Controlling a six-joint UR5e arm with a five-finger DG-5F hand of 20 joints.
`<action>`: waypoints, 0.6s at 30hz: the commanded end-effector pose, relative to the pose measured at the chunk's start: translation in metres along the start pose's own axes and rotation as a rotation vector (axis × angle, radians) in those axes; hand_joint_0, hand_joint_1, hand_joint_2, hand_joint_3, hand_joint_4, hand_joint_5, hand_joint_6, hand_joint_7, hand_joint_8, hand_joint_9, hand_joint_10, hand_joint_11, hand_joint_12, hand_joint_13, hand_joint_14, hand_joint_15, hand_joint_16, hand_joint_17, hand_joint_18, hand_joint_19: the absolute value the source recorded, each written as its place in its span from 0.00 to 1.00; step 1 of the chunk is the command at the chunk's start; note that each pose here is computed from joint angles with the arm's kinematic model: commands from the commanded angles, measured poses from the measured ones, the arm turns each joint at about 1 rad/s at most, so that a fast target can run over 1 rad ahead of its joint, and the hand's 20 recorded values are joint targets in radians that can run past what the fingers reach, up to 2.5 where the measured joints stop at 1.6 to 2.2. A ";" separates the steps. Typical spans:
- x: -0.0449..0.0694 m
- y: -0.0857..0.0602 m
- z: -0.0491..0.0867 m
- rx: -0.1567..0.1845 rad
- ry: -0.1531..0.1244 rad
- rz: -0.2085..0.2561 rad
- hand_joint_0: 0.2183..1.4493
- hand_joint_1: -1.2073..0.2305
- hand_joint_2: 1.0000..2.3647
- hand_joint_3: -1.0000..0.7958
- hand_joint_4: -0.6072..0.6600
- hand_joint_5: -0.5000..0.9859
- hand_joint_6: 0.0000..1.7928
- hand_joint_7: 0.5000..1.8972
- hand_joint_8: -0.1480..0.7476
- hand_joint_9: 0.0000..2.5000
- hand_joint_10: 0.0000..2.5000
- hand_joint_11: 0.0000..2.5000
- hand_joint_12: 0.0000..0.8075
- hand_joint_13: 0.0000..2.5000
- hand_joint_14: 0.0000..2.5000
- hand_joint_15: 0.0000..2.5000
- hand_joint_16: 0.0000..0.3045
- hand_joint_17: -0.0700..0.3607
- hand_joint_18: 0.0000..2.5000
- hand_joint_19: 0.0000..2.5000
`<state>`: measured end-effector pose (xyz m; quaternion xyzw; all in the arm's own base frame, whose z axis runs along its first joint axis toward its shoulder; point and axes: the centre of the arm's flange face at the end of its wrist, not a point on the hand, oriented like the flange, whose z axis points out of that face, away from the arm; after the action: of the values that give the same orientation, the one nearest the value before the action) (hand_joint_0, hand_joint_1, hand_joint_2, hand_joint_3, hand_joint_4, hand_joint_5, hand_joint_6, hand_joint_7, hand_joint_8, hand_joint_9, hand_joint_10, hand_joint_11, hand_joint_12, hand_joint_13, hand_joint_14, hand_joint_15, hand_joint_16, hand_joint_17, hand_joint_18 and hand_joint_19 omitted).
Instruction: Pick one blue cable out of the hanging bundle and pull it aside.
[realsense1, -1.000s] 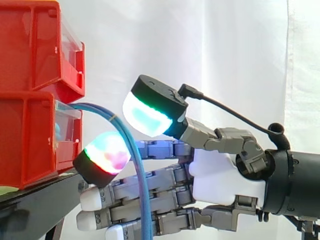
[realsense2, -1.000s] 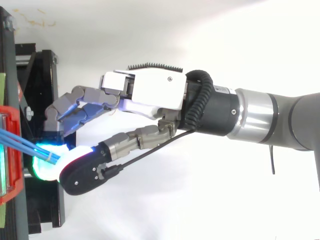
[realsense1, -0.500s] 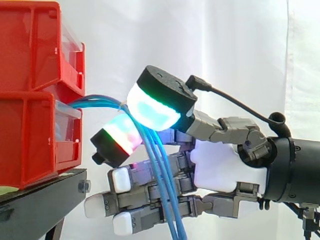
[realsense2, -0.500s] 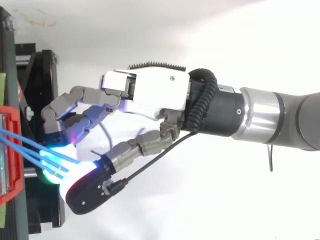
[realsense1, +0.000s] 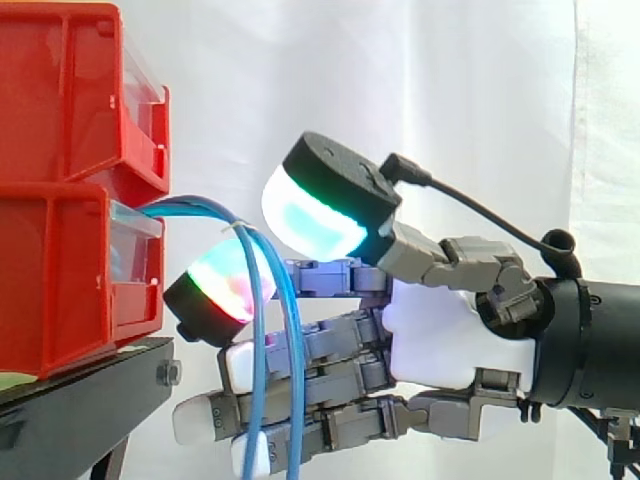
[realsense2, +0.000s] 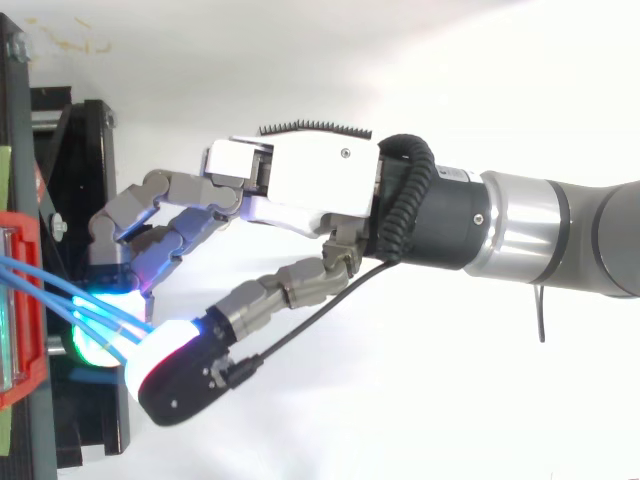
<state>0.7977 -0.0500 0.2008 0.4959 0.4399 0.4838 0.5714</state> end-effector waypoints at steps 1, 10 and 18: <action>0.000 0.000 0.000 0.001 0.001 0.000 0.21 0.41 0.00 0.28 0.54 0.23 0.50 0.27 0.54 0.35 0.01 0.29 0.50 0.24 0.01 0.15 0.18 0.45 0.23 0.20; -0.001 0.000 0.000 0.002 0.001 0.001 0.28 0.36 0.01 0.45 0.51 0.23 0.50 0.29 0.52 0.35 0.01 0.29 0.47 0.23 0.01 0.16 0.16 0.42 0.21 0.21; -0.001 0.002 0.001 -0.007 -0.001 -0.001 0.39 0.21 0.01 0.43 0.43 0.20 0.52 0.26 0.48 0.33 0.01 0.29 0.45 0.24 0.01 0.15 0.15 0.41 0.24 0.19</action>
<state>0.7985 -0.0513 0.2020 0.4946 0.4387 0.4846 0.5728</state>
